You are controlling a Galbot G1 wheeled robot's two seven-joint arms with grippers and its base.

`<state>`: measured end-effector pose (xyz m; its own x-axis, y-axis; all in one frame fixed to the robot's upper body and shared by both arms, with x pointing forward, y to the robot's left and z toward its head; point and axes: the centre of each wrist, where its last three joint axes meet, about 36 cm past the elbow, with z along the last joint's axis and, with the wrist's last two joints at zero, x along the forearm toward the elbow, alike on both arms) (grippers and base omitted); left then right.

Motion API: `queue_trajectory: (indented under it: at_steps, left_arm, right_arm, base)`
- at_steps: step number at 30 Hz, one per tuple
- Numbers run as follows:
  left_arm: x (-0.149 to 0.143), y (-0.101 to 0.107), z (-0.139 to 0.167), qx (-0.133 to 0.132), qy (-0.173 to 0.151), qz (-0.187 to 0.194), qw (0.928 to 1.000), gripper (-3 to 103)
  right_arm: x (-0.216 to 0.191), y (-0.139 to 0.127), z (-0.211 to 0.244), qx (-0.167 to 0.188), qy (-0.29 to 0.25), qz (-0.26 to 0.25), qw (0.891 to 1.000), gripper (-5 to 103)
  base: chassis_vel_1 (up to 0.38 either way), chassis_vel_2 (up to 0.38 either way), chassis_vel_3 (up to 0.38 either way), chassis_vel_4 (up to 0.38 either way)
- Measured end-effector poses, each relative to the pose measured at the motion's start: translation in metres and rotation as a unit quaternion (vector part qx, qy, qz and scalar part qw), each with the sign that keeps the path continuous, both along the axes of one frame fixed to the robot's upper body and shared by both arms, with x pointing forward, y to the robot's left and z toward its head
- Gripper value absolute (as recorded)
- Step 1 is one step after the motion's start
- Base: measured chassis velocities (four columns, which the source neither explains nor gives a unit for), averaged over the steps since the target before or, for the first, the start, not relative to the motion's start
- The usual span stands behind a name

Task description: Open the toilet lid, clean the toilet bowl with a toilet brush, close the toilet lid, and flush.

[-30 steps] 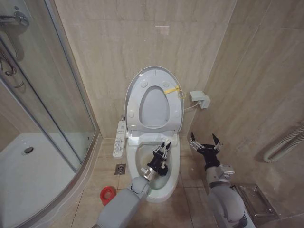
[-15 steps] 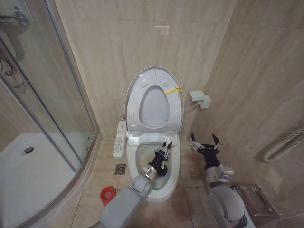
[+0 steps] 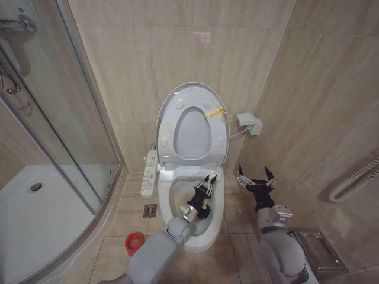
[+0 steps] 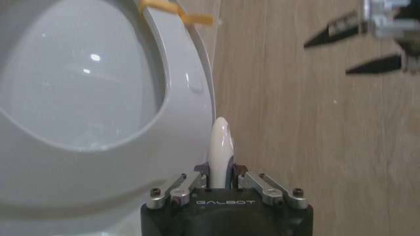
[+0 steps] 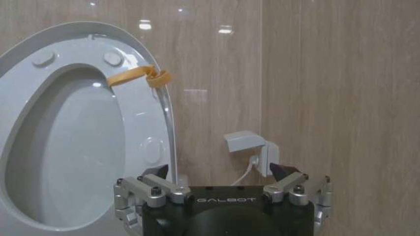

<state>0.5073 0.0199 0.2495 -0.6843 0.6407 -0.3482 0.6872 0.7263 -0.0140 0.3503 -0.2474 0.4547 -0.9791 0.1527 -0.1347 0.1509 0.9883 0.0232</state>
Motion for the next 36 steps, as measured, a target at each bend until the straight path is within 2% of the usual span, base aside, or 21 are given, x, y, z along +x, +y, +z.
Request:
queue_trajectory:
  at_steps: [2,5,12,19,23,28,29,33,34,36]
  left_arm:
    - [0.002,0.005,-0.009,0.016,0.0,0.001,0.9999,21]
    - [0.007,0.01,-0.01,0.027,-0.005,0.002,0.9996,21]
    - [0.018,0.004,0.008,0.022,-0.018,0.001,0.9996,21]
    - [0.007,0.012,-0.005,0.037,-0.009,0.002,0.9993,21]
    - [-0.003,0.027,-0.013,0.045,-0.007,0.009,0.9989,21]
    - [-0.029,0.057,-0.015,0.054,-0.003,0.022,0.9983,21]
    - [-0.029,0.057,-0.015,0.054,-0.003,0.022,0.9983,21]
    - [-0.059,0.086,-0.014,0.052,0.002,0.03,0.9982,21]
    - [-0.059,0.086,-0.014,0.052,0.002,0.03,0.9982,21]
    - [-0.07,0.101,-0.016,0.052,0.002,0.035,0.998,21]
  right_arm:
    - [0.0,0.0,0.0,0.0,0.0,0.0,1.0,100]
    - [0.0,0.0,0.0,0.0,0.0,0.0,1.0,100]
    - [0.0,0.0,0.0,0.0,0.0,0.0,1.0,100]
    - [0.0,0.0,0.0,0.0,0.0,0.0,1.0,100]
    - [0.0,0.0,0.0,0.0,0.0,0.0,1.0,100]
    - [0.0,0.0,0.0,0.0,0.0,0.0,1.0,100]
    - [0.0,0.0,0.0,0.0,0.0,0.0,1.0,100]
    - [0.0,0.0,0.0,0.0,0.0,0.0,1.0,100]
    - [0.0,0.0,0.0,0.0,0.0,0.0,1.0,100]
    - [0.0,0.0,0.0,0.0,0.0,0.0,1.0,100]
  base:
    - [0.0,0.0,0.0,0.0]
    - [0.0,0.0,0.0,0.0]
    - [0.0,0.0,0.0,0.0]
    - [0.0,0.0,0.0,0.0]
    - [0.0,0.0,0.0,0.0]
    - [0.0,0.0,0.0,0.0]
    - [0.0,0.0,0.0,0.0]
    - [0.0,0.0,0.0,0.0]
    - [0.0,0.0,0.0,0.0]
    - [0.0,0.0,0.0,0.0]
